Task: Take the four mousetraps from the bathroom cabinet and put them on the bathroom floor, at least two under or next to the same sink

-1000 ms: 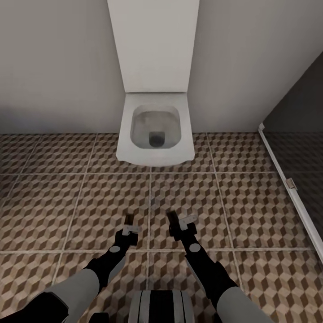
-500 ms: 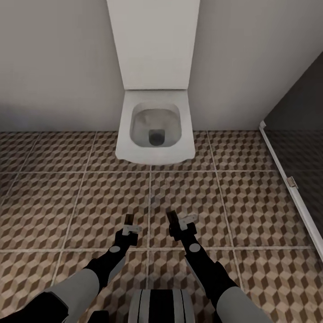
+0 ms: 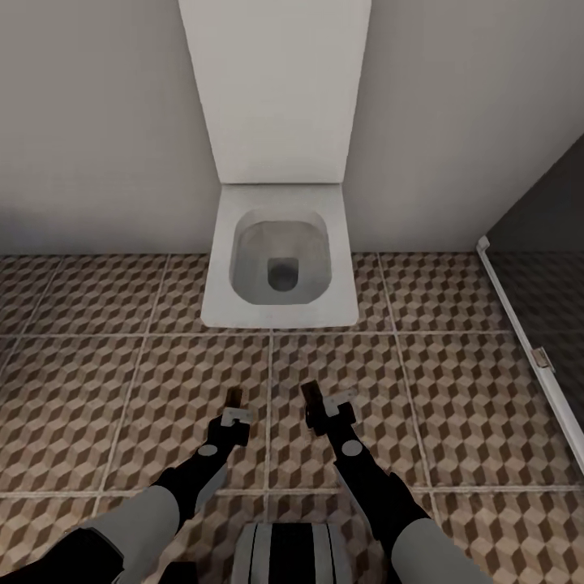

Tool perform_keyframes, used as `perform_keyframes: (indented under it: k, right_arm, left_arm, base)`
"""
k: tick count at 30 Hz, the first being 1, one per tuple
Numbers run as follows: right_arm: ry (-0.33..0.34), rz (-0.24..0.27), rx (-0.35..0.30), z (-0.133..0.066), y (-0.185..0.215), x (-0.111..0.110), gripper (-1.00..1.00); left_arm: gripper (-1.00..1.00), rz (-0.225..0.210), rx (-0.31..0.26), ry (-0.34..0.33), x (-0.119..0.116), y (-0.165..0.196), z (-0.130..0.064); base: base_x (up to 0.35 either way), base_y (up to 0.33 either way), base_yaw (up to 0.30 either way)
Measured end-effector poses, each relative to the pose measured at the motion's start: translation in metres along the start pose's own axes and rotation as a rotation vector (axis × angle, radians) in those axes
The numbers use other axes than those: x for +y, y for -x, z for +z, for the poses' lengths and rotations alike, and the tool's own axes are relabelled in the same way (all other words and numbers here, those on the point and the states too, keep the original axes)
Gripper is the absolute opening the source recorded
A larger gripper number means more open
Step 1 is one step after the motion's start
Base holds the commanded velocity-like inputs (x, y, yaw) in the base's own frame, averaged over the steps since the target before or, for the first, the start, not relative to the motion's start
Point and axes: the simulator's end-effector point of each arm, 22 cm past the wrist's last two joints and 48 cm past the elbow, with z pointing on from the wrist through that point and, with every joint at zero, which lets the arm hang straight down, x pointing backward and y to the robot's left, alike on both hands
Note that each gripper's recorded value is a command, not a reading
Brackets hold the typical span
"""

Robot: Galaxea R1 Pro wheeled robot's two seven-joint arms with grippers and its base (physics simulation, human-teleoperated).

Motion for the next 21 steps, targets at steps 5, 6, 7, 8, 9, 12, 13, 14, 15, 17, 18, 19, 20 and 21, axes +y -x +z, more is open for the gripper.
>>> perform_keyframes:
  k: [5, 6, 7, 8, 9, 12, 13, 14, 15, 17, 18, 19, 20, 21]
  right_arm:
    - [0.0, 0.0, 0.0, 0.0, 0.0, 0.0, -1.0]
    - [0.0, 0.0, 0.0, 0.0, 0.0, 0.0, -1.0]
    - [0.0, 0.0, 0.0, 0.0, 0.0, 0.0, -1.0]
    - [0.0, 0.0, 0.0, 0.0, 0.0, 0.0, -1.0]
    - [0.0, 0.0, 0.001, 0.0, 0.0, 0.0, -1.0]
    - [0.0, 0.0, 0.001, 0.0, 0.0, 0.0, -1.0]
    - [0.0, 0.0, 0.001, 0.0, 0.0, 0.0, -1.0]
    - [0.0, 0.0, 0.001, 0.0, 0.0, 0.0, -1.0]
    - [0.0, 0.0, 0.001, 0.0, 0.0, 0.0, -1.0]
    - [0.0, 0.0, 0.001, 0.003, -0.004, 0.001, -1.0]
    - [0.0, 0.0, 0.001, 0.005, -0.006, 0.001, -1.0]
    - [0.0, 0.0, 0.001, 0.006, -0.007, 0.001, -1.0]
    - [0.0, 0.0, 0.001, 0.008, -0.009, 0.001, -1.0]
    - [0.0, 0.0, 0.001, 0.009, -0.011, 0.002, -1.0]
  left_arm:
    - [-1.0, 0.0, 0.001, 0.0, 0.0, 0.0, 0.0]
    - [-1.0, 0.0, 0.001, 0.0, 0.0, -0.001, 0.0]
    - [-1.0, 0.0, 0.001, -0.001, 0.0, -0.001, 0.0]
    - [-1.0, 0.0, 0.001, -0.001, 0.0, -0.001, 0.0]
    - [-1.0, 0.0, 0.002, -0.001, 0.0, -0.001, 0.0]
    - [-1.0, 0.0, 0.002, -0.001, 0.0, -0.001, 0.0]
    - [-1.0, 0.0, 0.002, -0.001, 0.0, -0.001, 0.0]
    - [-1.0, 0.0, 0.002, -0.001, 0.0, -0.001, 0.0]
    - [-1.0, 0.0, 0.002, -0.001, 0.0, -0.001, 0.0]
    - [-1.0, 0.0, 0.002, -0.001, 0.0, -0.004, 0.004]
    - [-1.0, 0.0, 0.002, -0.001, 0.0, -0.005, 0.005]
    - [-1.0, 0.0, 0.002, -0.001, 0.0, -0.007, 0.007]
    - [-1.0, 0.0, 0.002, -0.001, 0.0, -0.009, 0.009]
    - [-1.0, 0.0, 0.002, -0.001, 0.0, -0.01, 0.011]
  base:
    - [0.301, 0.0, 0.0]
    - [0.153, 0.0, 0.0]
    - [0.122, 0.0, 0.0]
    - [0.063, 0.0, 0.0]
    - [0.05, 0.0, 0.0]
    - [0.013, 0.0, 0.0]
    - [0.005, 0.0, 0.0]
    - [0.003, 0.0, 0.0]
    - [0.002, 0.0, 0.0]
    - [0.001, 0.0, 0.0]
    - [0.0, 0.0, 0.0]
    - [0.0, 0.0, 0.0]
    - [0.0, 0.0, 0.0]
    - [0.0, 0.0, 0.0]
